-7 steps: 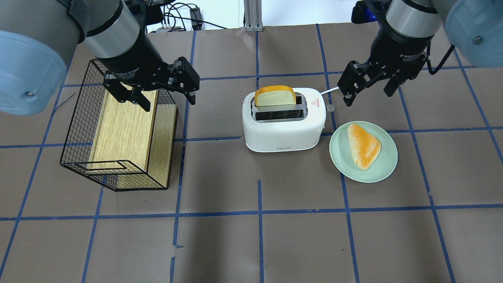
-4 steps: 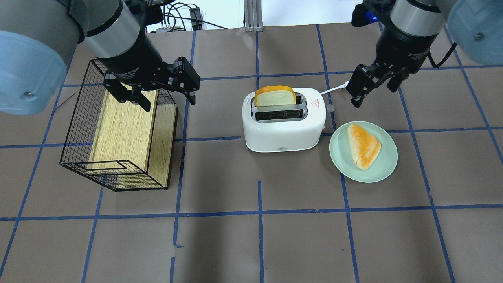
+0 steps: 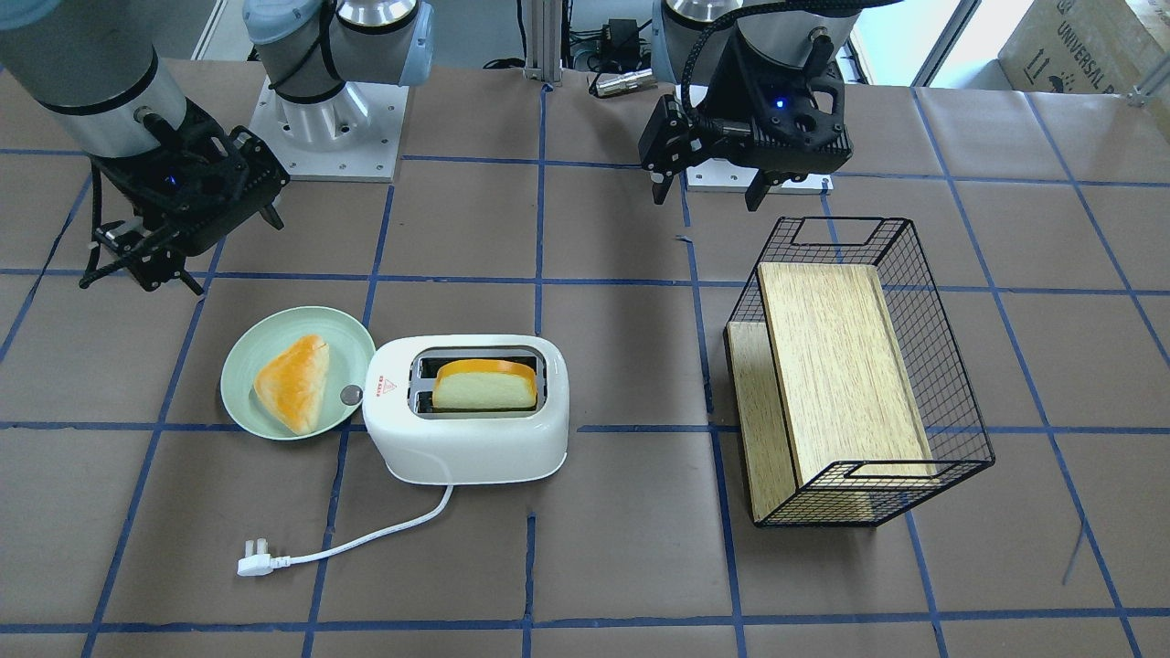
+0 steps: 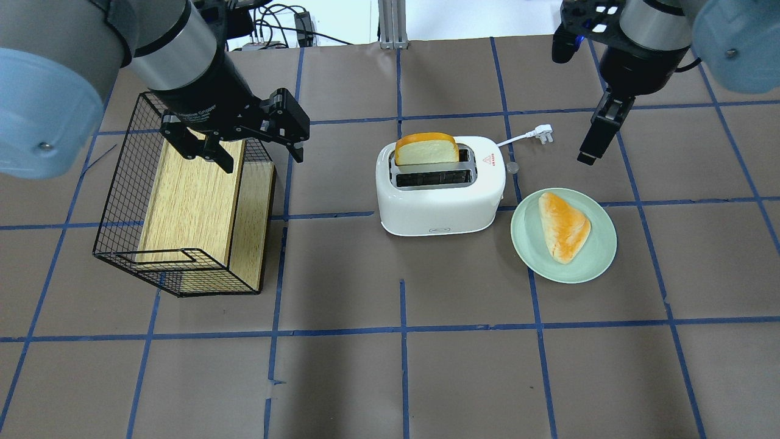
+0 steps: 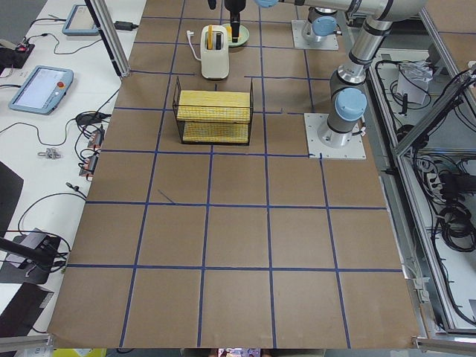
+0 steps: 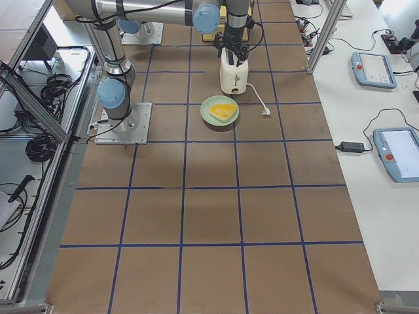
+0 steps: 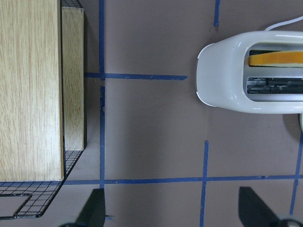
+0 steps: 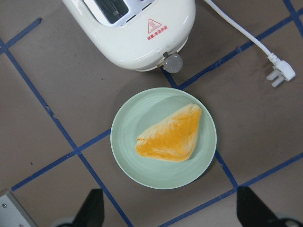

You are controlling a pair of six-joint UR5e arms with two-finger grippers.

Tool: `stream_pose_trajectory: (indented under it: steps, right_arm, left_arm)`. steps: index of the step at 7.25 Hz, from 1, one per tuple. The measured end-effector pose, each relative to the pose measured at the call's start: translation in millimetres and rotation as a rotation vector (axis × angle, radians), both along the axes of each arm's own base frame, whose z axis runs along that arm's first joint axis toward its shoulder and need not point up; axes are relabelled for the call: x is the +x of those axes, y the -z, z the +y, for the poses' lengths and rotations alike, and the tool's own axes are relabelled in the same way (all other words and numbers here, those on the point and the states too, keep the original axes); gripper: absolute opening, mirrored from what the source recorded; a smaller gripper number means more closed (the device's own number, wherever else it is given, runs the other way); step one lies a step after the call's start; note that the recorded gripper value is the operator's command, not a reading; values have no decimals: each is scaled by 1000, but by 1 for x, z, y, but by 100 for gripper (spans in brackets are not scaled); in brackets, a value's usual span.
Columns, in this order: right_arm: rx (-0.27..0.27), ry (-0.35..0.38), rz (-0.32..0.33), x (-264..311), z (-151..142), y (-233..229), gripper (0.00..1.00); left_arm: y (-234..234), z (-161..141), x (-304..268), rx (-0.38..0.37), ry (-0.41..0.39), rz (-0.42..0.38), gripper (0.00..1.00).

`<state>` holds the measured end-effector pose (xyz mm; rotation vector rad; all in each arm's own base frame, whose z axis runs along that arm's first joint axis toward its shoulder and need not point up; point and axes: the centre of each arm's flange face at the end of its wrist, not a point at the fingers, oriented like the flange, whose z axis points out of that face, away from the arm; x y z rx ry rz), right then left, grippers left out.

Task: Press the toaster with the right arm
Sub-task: 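Move the right gripper over the toaster's lever side, closing fingers, then lower the right gripper onto the toaster lever, pressing it down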

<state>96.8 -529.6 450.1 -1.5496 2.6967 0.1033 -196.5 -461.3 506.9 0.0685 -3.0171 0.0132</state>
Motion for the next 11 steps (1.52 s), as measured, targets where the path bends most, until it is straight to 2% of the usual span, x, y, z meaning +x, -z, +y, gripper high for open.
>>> stream_pose_trajectory:
  steps: [1,2,3,4,5,7,11]
  right_arm:
    - [5,-74,-9,1,-12,16,81]
    - [-11,-141,-18,2,-24,28,41]
    - [-48,-202,-26,4,-36,35,24]
    - [-81,-268,-29,7,-47,43,18]
    - [-102,-331,-32,18,-58,57,17]
    - [-136,-408,-28,55,-69,80,13]
    - [-71,-407,-34,66,-59,124,9]
  left_arm:
    - [0,0,0,0,0,0,100]
    - [0,0,0,0,0,0,100]
    - [0,0,0,0,0,0,100]
    - [0,0,0,0,0,0,100]
    - [0,0,0,0,0,0,100]
    - [0,0,0,0,0,0,100]
    - [0,0,0,0,-1,0,100]
